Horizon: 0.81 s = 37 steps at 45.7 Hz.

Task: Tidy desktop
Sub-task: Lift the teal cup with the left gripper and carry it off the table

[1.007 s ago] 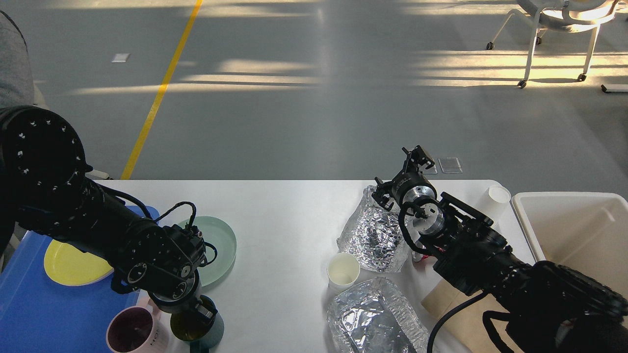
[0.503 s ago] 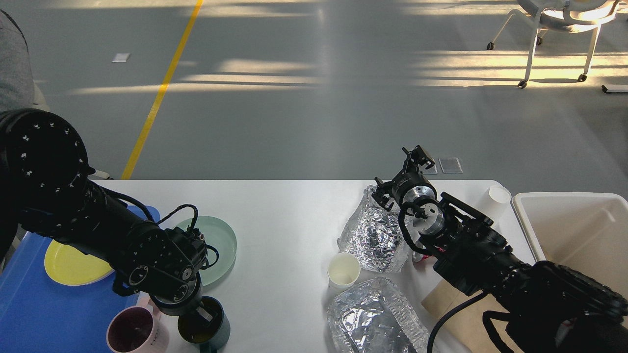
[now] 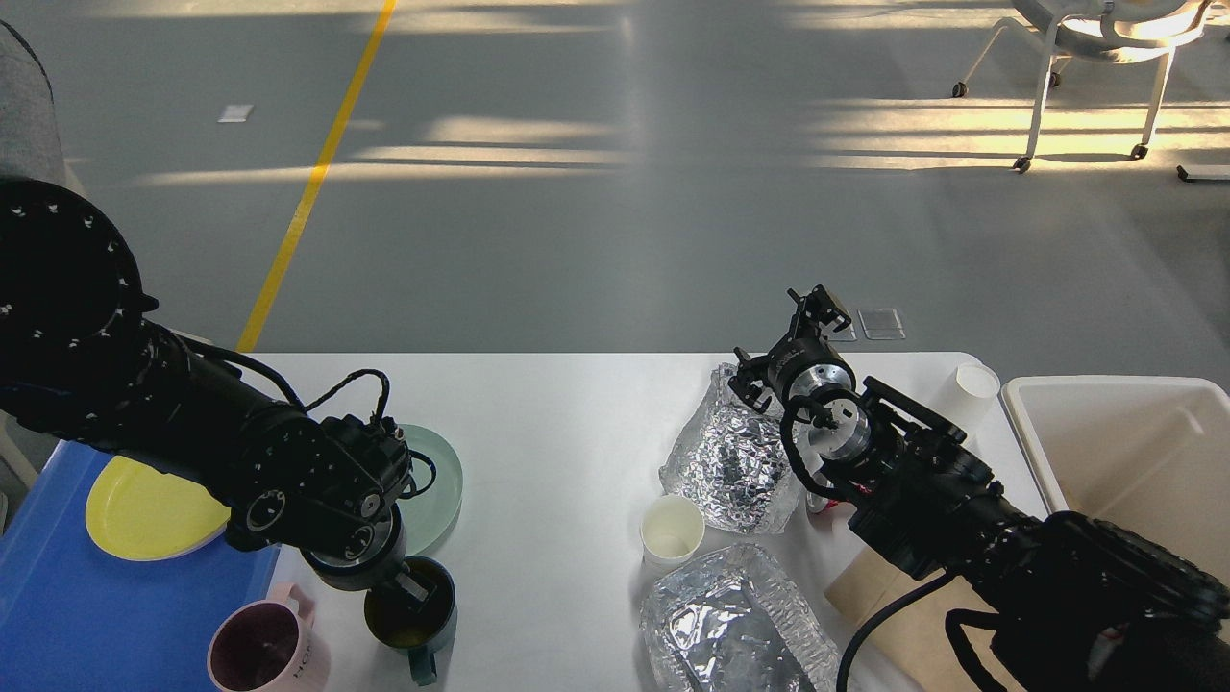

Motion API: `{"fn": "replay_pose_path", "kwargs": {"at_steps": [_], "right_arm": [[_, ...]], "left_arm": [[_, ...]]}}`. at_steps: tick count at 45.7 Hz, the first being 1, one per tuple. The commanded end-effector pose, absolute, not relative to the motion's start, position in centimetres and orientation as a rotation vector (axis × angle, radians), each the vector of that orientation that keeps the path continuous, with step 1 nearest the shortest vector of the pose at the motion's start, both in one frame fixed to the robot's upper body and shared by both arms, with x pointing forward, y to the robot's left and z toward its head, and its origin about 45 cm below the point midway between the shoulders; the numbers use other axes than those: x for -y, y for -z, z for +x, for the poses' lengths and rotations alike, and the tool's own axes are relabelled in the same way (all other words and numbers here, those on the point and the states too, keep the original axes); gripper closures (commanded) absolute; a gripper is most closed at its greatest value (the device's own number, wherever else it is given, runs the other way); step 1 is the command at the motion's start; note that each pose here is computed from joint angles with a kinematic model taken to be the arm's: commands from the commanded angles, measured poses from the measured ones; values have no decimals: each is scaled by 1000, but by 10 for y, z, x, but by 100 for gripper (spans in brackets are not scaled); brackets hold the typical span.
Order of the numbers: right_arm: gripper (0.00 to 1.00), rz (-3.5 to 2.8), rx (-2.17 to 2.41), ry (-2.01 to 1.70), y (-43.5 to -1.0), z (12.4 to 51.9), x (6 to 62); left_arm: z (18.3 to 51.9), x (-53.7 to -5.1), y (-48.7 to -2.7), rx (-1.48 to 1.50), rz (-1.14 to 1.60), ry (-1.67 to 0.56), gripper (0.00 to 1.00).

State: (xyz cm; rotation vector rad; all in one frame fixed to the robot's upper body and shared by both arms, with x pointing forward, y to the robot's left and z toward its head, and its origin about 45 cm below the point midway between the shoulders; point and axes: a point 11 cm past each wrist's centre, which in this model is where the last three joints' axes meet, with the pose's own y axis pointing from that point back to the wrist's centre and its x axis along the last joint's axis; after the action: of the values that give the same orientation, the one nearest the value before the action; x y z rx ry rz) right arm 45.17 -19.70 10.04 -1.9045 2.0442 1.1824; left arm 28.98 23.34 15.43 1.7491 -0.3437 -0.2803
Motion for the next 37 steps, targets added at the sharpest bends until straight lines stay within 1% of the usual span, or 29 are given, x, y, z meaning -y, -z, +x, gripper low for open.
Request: {"fn": "replay_pose_path", "kwargs": {"at_steps": [1,8,15,30,37], "right_arm": [[0,-1905,-2044,-1182,-100,452,197],[0,-1903,-2044,-1183,-100,452,197],[0,-1904,-2045,-1184,-100,451,197],[0,-1905,-2044,-1182,-100,452,197],[0,-1905,-2044,-1182,-100,452,197]], "left_arm": [[301,-231,-173,329,1726,255,100],[324,-228,-210,349,1700,182,100],[341,-226,-266,314,1678,134,100],[351,-245,-373,179,1649,133,100],[370,-247,-429,266,1548,-37,99]]}}
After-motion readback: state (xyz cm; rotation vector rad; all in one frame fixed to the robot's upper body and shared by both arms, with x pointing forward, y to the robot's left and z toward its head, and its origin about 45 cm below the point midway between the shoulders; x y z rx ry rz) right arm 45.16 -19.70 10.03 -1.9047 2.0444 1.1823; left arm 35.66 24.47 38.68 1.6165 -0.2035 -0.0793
